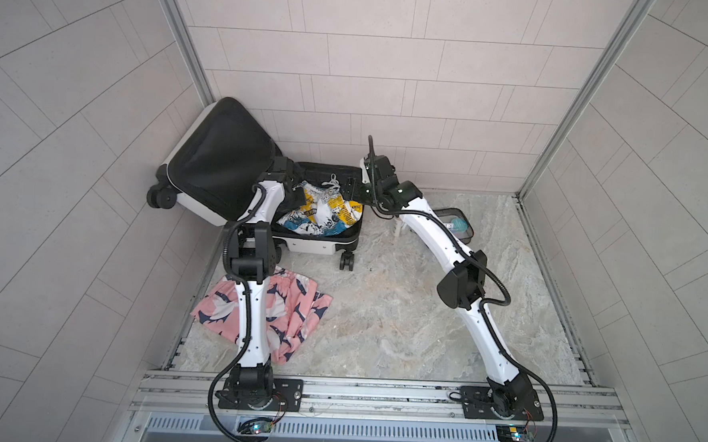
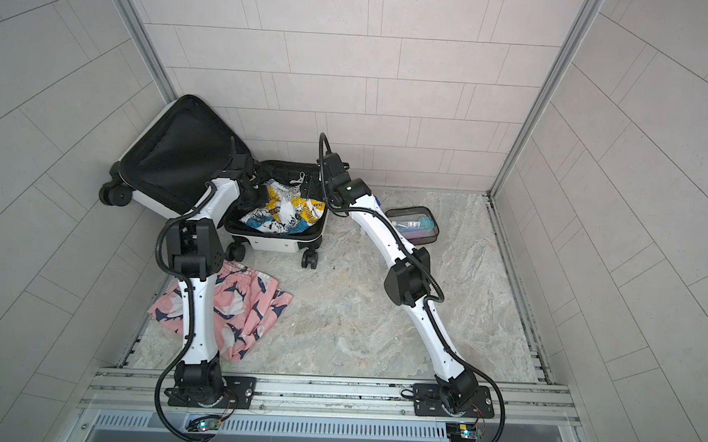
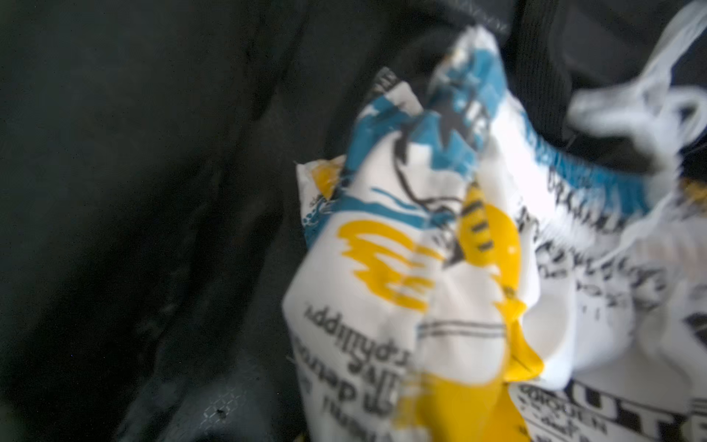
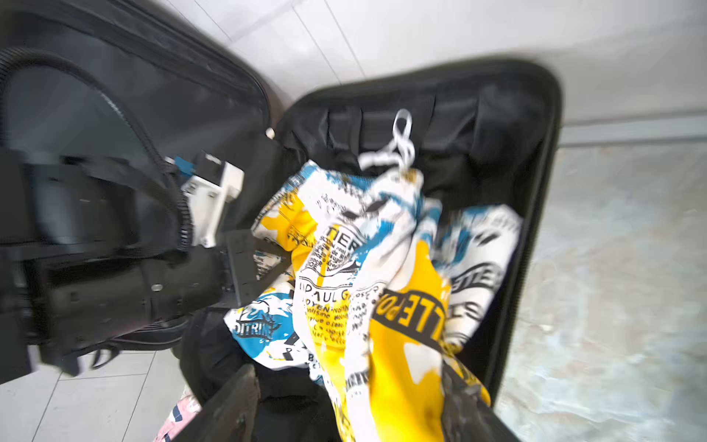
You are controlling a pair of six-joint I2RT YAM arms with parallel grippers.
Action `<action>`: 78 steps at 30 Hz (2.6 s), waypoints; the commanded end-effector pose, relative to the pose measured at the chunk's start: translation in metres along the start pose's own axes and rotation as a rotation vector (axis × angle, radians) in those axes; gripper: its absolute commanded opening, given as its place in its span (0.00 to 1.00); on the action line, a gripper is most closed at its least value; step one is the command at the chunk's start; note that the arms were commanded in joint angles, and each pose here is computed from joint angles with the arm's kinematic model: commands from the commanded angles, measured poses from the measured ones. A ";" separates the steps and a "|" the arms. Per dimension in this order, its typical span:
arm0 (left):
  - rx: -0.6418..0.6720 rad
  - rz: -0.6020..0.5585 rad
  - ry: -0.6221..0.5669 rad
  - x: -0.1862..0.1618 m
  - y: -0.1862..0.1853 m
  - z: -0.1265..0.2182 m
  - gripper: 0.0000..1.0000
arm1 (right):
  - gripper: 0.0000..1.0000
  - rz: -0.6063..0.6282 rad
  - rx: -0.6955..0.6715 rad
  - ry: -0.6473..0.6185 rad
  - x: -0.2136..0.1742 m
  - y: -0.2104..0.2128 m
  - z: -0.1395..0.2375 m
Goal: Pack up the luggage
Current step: 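Open both grippers to release the shorts and raise them out, then move the left gripper down to the pink shorts while the right gripper withdraws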
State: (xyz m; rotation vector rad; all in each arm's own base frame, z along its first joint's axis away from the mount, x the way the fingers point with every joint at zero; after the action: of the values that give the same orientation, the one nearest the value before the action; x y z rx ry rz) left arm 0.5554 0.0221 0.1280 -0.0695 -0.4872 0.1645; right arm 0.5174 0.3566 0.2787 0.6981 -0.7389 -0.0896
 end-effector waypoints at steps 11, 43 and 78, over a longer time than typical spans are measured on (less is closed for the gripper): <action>0.063 0.024 0.025 0.000 0.017 0.002 0.25 | 0.75 0.065 -0.067 -0.026 0.019 0.004 0.053; -0.076 0.101 -0.257 -0.039 -0.011 0.192 0.78 | 0.74 0.184 -0.099 0.097 -0.071 -0.007 0.156; 0.185 -0.303 0.053 -0.374 -0.082 0.115 0.57 | 0.80 0.012 -0.257 0.229 -0.232 -0.140 0.204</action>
State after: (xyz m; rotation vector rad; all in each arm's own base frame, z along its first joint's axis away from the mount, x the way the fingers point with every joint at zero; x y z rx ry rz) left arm 0.1862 -0.1301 0.0717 0.1135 -0.3978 -0.1185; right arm 0.2339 0.2141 0.1586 0.4680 -0.4732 -0.0615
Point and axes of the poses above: each gripper's point midway between its finger pads, its own z axis back along the fingers, its own y axis along the line the jaws close on, x = y × z, the point moved 4 cm from there along z, back along the fingers, and after that the axes turned 8 degrees about -z, right-handed, at the moved point
